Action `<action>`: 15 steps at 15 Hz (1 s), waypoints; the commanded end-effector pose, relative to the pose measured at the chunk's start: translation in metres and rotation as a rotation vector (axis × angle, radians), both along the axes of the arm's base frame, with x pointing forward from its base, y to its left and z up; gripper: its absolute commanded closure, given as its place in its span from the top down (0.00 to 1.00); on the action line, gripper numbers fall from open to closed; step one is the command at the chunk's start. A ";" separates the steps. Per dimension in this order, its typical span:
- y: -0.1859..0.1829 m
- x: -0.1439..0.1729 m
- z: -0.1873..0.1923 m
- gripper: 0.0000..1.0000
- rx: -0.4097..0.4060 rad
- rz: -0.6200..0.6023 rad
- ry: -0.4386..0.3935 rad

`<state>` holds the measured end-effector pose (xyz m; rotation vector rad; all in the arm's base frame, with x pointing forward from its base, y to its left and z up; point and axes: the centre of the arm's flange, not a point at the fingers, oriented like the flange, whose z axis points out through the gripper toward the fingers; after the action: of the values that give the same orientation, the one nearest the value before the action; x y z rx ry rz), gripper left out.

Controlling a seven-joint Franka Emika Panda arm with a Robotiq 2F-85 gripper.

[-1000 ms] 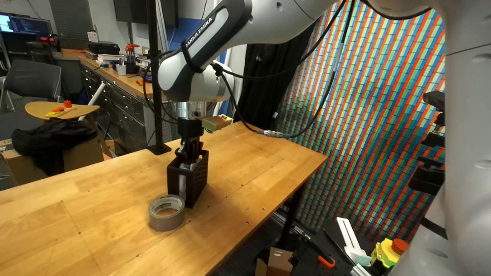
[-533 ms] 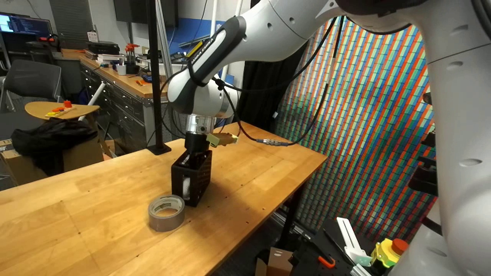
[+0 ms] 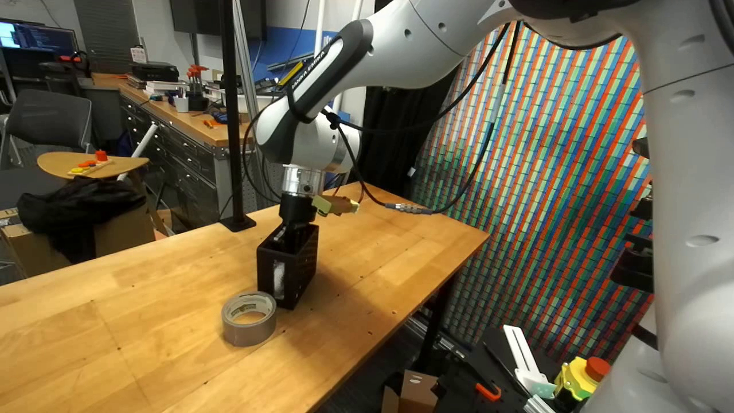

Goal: Put the hand towel into the box

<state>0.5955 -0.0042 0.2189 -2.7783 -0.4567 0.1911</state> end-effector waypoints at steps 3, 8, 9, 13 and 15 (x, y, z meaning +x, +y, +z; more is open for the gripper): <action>-0.002 -0.015 0.115 0.03 -0.137 0.043 -0.173; -0.007 -0.035 0.224 0.27 -0.232 0.026 -0.358; -0.007 -0.009 0.188 0.04 -0.187 0.047 -0.294; -0.010 -0.027 0.224 0.26 -0.202 0.034 -0.346; -0.010 -0.028 0.219 0.27 -0.202 0.034 -0.340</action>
<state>0.5670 -0.0137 0.4375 -3.0129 -0.5955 -0.2460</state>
